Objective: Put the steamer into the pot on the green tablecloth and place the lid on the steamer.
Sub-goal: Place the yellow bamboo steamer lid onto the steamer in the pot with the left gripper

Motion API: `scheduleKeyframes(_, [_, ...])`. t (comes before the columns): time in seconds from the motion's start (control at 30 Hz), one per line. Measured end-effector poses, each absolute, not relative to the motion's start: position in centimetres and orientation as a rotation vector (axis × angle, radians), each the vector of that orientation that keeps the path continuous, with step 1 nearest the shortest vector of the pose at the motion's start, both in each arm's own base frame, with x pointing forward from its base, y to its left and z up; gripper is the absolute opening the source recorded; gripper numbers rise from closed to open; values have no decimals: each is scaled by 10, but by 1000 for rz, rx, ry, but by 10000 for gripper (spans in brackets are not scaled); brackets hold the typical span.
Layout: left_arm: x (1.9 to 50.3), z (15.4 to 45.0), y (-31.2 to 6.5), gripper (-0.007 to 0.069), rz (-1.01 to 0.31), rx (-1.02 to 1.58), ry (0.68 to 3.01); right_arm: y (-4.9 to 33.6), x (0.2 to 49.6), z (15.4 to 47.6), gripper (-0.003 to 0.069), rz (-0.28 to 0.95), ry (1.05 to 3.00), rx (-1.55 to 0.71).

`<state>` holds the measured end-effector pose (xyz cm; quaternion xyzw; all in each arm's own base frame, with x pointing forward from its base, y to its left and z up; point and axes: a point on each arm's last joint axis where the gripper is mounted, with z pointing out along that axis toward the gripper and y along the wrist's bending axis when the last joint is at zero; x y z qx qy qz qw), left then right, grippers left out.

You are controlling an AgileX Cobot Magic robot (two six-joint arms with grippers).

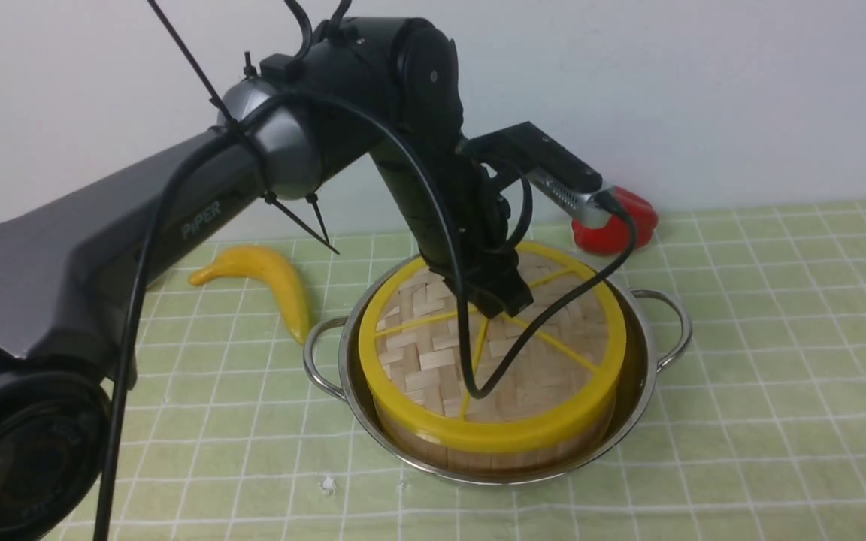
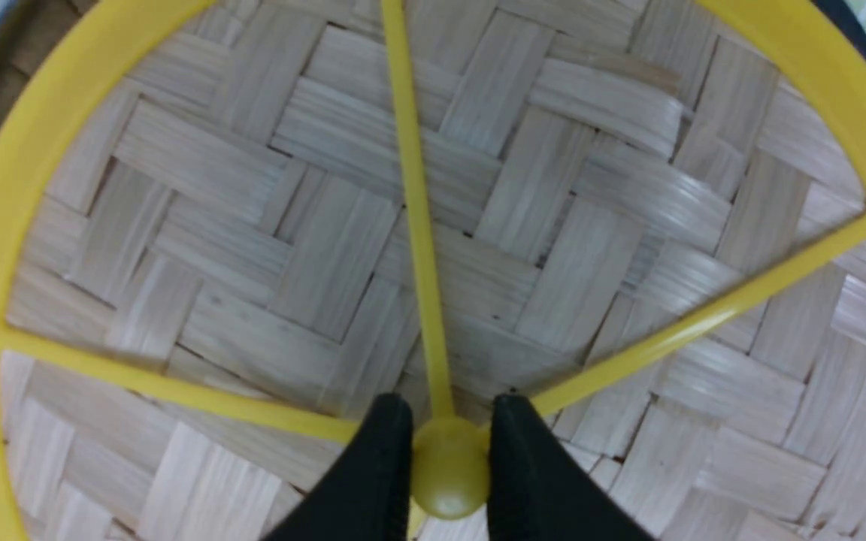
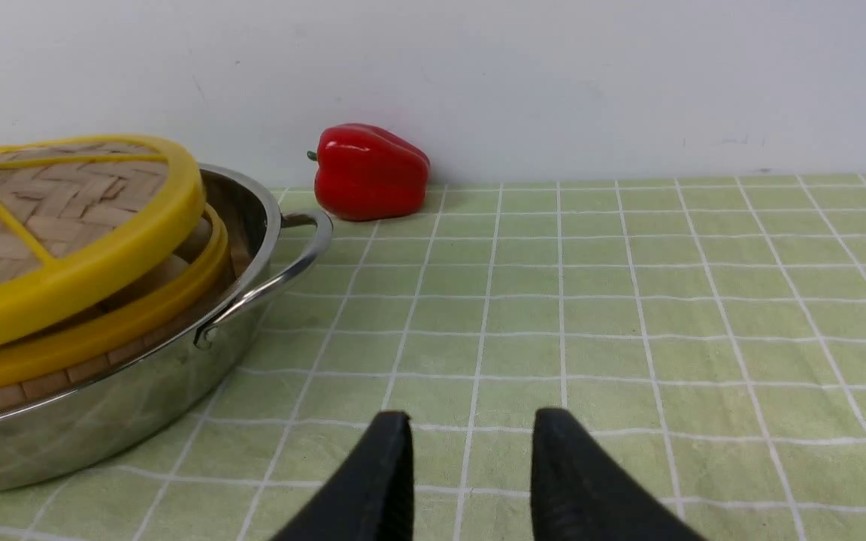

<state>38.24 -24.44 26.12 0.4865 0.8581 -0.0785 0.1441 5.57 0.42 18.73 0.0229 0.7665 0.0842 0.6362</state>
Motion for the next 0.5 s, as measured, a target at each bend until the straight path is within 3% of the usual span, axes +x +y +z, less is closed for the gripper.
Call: scheduleKeyframes(0.5, [384, 262, -247, 120, -237, 1401, 2434, 4, 56, 187, 243, 192, 1751, 52])
